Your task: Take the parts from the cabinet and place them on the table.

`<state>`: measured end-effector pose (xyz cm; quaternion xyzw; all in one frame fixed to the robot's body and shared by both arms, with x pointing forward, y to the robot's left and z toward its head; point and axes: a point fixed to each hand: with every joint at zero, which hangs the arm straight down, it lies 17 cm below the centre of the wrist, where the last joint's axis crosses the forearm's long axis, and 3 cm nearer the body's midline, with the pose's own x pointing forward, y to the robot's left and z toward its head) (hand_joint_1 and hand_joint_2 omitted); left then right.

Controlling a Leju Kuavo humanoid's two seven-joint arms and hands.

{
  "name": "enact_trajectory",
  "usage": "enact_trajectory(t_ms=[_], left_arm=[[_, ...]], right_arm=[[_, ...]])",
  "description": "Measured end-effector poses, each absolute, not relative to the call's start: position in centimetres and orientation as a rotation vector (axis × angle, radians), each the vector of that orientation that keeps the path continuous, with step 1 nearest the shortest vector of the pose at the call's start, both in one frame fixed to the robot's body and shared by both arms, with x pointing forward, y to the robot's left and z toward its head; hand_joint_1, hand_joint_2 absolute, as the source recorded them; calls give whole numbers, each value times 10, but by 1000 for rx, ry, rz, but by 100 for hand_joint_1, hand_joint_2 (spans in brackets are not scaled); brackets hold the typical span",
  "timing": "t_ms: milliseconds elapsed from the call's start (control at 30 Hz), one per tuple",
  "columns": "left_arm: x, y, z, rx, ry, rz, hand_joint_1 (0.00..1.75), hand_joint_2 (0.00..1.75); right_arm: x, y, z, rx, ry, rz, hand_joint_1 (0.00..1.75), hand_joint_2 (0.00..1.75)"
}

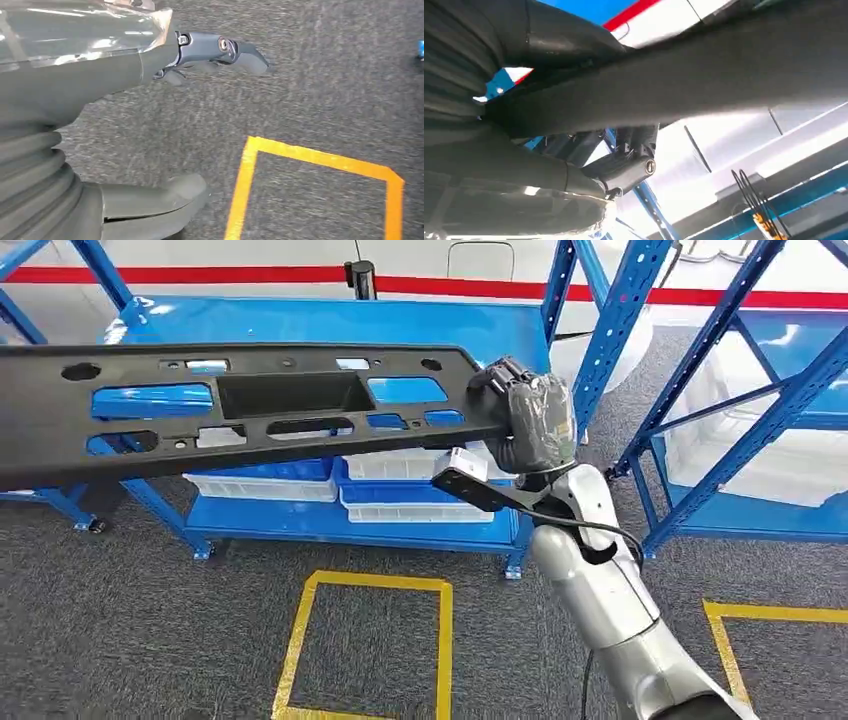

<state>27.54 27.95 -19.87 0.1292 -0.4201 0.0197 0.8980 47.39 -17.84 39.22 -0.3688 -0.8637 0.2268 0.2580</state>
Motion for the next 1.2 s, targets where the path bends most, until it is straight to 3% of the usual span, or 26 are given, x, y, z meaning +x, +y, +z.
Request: enact_trajectory(t_ms=[500,1200], left_arm=[[283,269,-197,256,-858,10,0,175],[280,276,-197,280,-861,40,0,175]], right_arm=[[473,-203,369,-1021,-2271,582,175,175],[483,-182,379,-979,-2287,582,175,175]])
